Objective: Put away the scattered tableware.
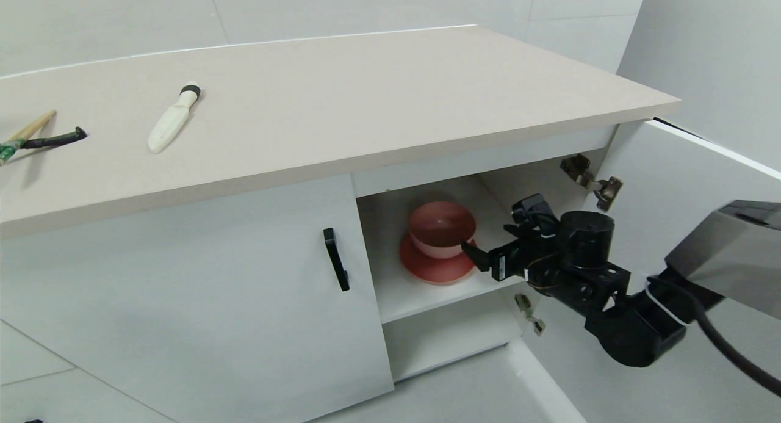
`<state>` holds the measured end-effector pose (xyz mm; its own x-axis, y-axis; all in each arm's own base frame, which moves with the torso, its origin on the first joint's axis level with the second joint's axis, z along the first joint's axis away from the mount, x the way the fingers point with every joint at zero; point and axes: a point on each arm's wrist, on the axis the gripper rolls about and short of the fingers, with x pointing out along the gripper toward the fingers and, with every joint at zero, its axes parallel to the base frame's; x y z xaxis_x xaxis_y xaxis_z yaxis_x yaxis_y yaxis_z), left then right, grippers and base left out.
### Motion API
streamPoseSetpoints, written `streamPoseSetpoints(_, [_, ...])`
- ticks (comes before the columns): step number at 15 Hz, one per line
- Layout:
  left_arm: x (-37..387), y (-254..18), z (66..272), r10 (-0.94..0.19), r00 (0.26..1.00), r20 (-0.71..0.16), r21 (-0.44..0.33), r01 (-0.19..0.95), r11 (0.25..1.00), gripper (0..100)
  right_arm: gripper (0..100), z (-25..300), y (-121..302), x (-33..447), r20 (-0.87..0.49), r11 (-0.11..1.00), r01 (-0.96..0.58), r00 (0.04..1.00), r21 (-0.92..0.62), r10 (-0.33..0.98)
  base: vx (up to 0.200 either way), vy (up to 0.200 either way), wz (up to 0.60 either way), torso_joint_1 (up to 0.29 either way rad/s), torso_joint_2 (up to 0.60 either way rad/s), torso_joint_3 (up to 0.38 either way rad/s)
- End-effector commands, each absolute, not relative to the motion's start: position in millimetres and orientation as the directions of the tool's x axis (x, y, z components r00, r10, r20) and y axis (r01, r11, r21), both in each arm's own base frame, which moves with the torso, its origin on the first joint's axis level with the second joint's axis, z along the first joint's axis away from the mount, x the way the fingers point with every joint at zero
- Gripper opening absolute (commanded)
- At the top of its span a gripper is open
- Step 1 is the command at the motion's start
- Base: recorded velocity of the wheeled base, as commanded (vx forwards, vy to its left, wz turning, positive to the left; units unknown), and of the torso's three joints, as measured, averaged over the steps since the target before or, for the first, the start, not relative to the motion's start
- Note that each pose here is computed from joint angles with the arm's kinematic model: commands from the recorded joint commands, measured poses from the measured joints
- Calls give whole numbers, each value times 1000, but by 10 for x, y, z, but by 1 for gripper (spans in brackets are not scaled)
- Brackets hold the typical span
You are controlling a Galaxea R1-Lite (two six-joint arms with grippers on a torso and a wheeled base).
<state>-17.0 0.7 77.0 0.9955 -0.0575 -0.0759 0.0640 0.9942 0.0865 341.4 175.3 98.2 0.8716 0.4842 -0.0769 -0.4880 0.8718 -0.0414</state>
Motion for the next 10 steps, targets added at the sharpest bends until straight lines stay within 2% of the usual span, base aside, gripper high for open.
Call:
streamPoseSetpoints(1, [-228, -3, 756, -9, 1000, 2, 75, 9, 997, 100, 100, 1346, 1503, 2816, -41, 863, -501, 866, -64, 499, 0, 0, 0, 0, 0, 0])
streamPoseSetpoints(4, [-228, -2, 753, -5, 1000, -2, 55, 5, 998, 100, 100, 1415, 1040, 2026, -80, 870, -488, 872, -64, 483, 0, 0, 0, 0, 0, 0])
streamPoseSetpoints(7, [-228, -2, 755, -6, 1000, 0, 51, 6, 999, 100, 100, 1382, 578, 1630, -80, 927, -368, 928, -66, 363, 0, 0, 0, 0, 0, 0])
streamPoseSetpoints(10, [-228, -2, 753, -6, 1000, -2, 23, 6, 1000, 100, 100, 1324, 368, 1231, -112, 947, -316, 945, -65, 308, 0, 0, 0, 0, 0, 0])
